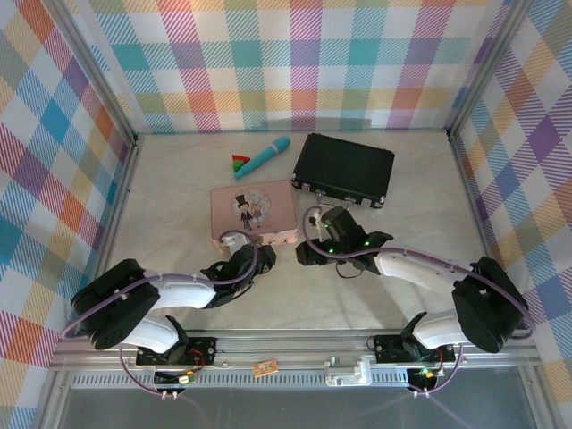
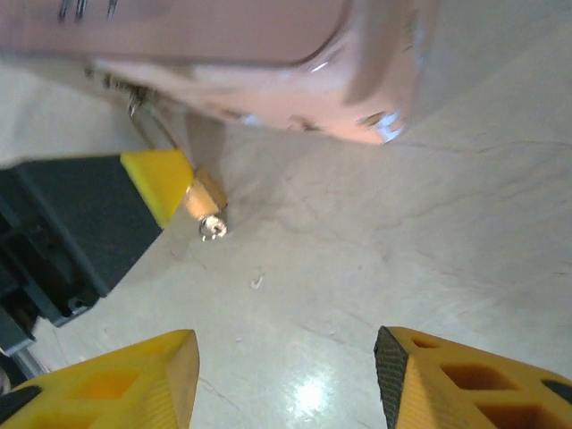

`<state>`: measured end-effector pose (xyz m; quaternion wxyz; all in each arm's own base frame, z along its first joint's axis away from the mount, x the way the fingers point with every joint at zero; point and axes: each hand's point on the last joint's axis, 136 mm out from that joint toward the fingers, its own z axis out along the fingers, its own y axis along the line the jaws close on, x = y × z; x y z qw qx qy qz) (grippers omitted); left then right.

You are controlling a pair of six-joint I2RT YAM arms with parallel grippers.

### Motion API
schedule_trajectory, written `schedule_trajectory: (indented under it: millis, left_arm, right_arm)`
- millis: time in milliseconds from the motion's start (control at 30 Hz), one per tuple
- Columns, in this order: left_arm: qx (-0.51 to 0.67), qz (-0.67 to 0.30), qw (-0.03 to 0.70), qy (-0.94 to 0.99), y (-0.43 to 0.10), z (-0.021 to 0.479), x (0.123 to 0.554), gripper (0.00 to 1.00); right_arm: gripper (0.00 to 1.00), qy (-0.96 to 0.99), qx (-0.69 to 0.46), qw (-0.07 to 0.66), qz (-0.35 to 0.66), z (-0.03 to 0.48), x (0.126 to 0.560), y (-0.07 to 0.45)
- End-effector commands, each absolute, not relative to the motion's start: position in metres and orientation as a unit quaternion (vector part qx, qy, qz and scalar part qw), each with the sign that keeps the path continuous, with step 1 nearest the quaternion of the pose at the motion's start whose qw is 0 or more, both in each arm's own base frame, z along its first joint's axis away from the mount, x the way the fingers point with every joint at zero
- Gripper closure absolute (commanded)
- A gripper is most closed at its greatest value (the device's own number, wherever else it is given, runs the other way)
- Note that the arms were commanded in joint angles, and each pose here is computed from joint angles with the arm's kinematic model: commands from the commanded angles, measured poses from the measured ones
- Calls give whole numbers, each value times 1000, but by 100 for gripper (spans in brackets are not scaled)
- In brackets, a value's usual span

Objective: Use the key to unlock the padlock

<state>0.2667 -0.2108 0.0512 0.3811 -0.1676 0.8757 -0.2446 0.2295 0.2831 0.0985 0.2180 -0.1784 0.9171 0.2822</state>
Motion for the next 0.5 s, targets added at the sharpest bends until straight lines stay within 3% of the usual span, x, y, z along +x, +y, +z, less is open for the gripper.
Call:
schedule_trajectory:
  millis: [0, 233, 467]
  left_arm:
    - [-198, -221, 394, 870, -188, 69, 263, 29]
    - [-263, -216, 429, 837, -122, 103, 247, 15]
    - [-289, -233, 463, 805, -77, 137, 237, 12]
  right_arm:
    - [43, 912, -239, 225, 246, 100, 226, 297]
    - [43, 900, -317, 224, 200, 86, 222, 343]
    - [42, 895, -376, 215, 110, 60, 226, 380]
